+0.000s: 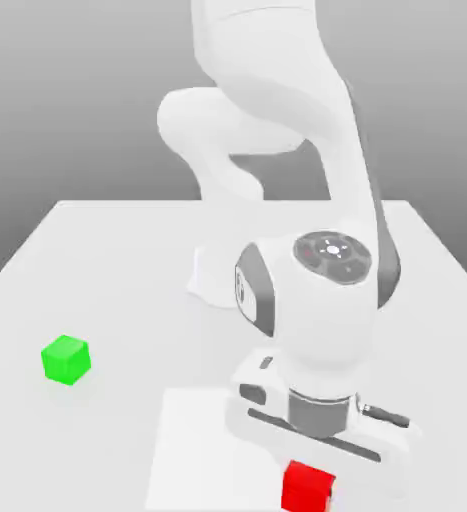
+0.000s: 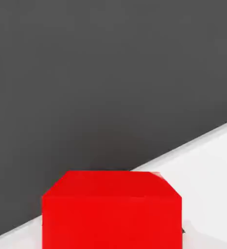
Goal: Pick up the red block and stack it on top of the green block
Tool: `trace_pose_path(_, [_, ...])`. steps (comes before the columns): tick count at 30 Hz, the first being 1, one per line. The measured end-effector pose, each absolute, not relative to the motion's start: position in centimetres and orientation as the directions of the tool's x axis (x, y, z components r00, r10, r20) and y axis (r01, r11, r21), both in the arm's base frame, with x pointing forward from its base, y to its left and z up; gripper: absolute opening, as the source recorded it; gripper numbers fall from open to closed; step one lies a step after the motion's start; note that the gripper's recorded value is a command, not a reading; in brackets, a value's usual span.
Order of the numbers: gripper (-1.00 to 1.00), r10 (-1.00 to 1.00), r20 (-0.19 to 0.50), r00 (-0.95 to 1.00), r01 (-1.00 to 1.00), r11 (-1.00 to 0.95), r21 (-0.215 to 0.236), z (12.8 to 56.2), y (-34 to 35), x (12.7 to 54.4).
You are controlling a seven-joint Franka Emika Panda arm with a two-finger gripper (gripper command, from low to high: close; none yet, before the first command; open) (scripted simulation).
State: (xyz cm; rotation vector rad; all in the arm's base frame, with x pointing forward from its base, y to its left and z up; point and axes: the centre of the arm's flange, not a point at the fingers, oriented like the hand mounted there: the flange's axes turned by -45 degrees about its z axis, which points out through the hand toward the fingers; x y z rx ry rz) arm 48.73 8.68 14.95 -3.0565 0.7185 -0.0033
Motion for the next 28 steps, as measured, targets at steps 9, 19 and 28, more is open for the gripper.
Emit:
trace_pose_path(9, [-1.00,-0.750,0.013,0.661,-0.750,-0.661,0.030,21.6,-1.7,46.3])
trace_pose_path(19, [-1.00,-0.953,0.022,-0.302,-0.953,0.302,0.013,23.7,-22.8,31.4])
trace_pose_path(28, [1.00,-0.765,0.000,-0.644,-0.765,0.644,-0.002,18.4,-26.1,24.8])
